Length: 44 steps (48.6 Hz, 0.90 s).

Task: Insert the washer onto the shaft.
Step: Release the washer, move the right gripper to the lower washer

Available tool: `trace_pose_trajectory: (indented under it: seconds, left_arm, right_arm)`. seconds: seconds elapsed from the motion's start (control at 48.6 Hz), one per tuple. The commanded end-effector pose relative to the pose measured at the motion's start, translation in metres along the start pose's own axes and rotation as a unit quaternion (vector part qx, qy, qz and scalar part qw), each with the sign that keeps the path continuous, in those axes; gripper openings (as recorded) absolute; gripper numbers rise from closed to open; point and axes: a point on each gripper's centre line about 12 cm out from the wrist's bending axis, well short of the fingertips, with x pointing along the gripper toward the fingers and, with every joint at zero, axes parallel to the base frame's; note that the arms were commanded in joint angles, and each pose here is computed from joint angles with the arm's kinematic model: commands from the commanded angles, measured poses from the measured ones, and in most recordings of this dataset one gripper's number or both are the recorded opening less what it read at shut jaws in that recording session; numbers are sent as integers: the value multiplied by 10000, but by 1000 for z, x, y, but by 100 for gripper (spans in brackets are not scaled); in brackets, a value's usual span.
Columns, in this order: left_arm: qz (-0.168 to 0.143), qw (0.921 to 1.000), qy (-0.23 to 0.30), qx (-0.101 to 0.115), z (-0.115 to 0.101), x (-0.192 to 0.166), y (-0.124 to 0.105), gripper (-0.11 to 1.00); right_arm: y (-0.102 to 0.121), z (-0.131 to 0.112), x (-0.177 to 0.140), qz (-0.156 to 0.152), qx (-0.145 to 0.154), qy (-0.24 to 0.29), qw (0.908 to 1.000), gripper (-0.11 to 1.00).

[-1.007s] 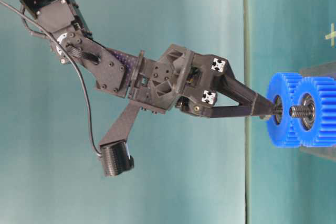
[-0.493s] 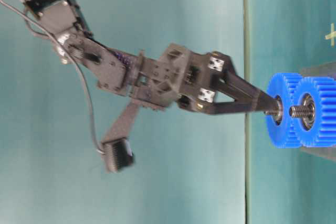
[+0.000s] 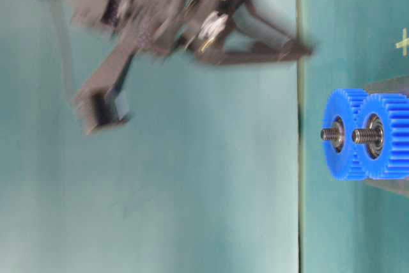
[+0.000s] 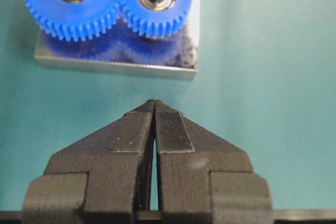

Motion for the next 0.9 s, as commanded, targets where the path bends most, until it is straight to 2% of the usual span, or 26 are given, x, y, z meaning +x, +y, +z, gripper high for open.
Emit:
trace_pose_trajectory:
  seconds: [0.0,0.164,0.411,0.884]
  left_arm:
    - [-15,9999,-114,-4,6,-2,-1,0]
    - [-22,9999,-114,0,6,-2,-1,0]
    - [-27,9999,-113,12,6,-2,-2,0]
    - [-27,9999,-105,5,5,-2,-2,0]
  right_arm:
    - [10,-4,2,89,152,-278,9995,76]
    - [18,-19,30,157,418,-313,9985,76]
    - [23,-27,60,166,435,-195,9987,75]
    - [24,-37,73,142,441,34,9989,75]
